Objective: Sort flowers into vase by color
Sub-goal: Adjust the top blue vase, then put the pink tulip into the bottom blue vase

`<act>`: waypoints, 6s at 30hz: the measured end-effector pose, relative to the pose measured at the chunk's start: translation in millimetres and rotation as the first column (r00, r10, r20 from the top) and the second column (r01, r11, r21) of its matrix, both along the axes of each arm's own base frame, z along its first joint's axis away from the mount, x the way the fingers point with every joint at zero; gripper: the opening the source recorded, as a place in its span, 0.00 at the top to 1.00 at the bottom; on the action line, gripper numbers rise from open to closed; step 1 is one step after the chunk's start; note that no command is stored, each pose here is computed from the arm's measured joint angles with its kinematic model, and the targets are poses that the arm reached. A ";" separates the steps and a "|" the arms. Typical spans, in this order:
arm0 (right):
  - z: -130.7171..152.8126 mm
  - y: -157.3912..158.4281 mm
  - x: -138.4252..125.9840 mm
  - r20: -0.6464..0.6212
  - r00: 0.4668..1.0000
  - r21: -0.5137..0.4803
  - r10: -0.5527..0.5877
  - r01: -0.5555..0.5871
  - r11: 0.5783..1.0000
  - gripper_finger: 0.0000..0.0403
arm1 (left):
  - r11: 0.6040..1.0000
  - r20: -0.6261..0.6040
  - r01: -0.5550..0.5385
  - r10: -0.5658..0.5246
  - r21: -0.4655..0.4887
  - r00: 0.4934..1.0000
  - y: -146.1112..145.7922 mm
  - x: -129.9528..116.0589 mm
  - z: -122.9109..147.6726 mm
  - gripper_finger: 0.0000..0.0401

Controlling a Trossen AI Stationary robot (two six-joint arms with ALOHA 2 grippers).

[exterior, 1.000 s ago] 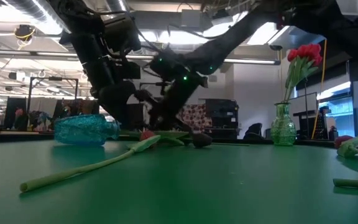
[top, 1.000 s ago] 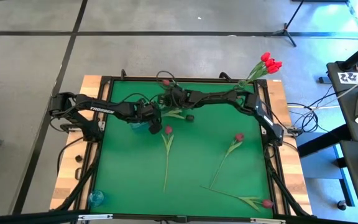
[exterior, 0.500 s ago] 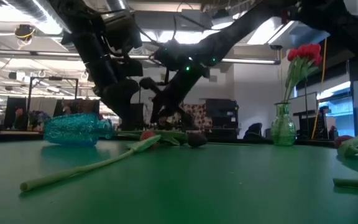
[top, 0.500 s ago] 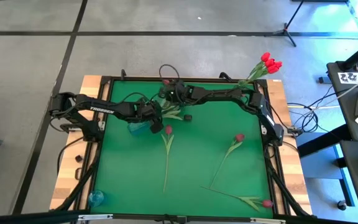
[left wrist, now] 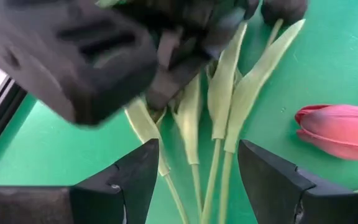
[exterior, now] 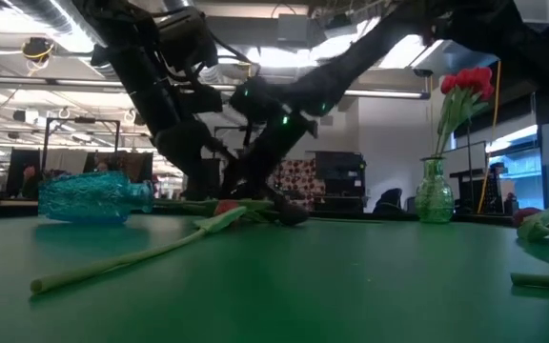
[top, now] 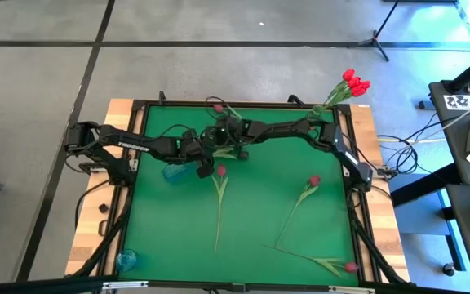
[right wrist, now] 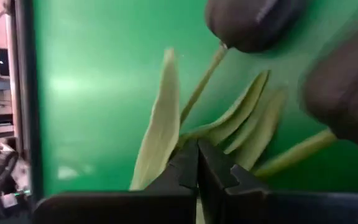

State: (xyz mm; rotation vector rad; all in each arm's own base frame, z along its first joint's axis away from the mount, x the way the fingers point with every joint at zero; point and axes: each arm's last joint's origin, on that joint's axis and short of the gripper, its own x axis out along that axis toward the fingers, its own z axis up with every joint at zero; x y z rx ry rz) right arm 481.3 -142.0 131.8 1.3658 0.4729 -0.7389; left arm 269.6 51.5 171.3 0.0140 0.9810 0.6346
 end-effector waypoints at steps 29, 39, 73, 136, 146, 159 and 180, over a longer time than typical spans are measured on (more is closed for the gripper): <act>50.5 -5.0 -16.0 -0.046 0.998 -0.168 0.031 -0.039 0.985 1.00 | 0.789 -0.070 -0.258 0.264 -0.558 0.962 29.1 -39.5 46.4 0.44; 50.1 -3.5 -15.8 -0.056 0.994 -0.172 0.091 -0.099 0.980 1.00 | 0.839 -0.224 -0.255 0.164 -0.480 0.961 20.0 -25.9 17.1 0.34; 121.2 -1.2 -65.1 -0.449 0.889 -0.503 0.088 -0.334 0.797 1.00 | 0.906 -0.294 -0.240 0.138 -0.349 0.946 11.8 -10.0 -8.5 0.46; 306.6 84.7 -270.9 -0.496 0.856 -0.655 0.143 -0.477 0.586 1.00 | 0.928 0.727 -0.364 0.193 0.083 0.659 12.9 -32.2 31.4 0.74; 304.3 83.8 -266.1 -0.505 0.849 -0.648 0.152 -0.490 0.583 0.95 | 0.965 0.732 -0.246 0.099 0.096 0.674 8.6 -28.6 34.5 0.74; 303.5 84.3 -264.9 -0.536 0.822 -0.640 0.193 -0.544 0.543 0.68 | 0.998 0.805 -0.013 -0.036 0.055 0.593 -42.7 -53.5 72.8 0.64; 297.2 86.4 -264.3 -0.572 0.770 -0.575 0.281 -0.621 0.532 0.24 | 0.981 0.812 0.186 -0.156 0.060 0.562 -81.8 -73.8 96.4 0.34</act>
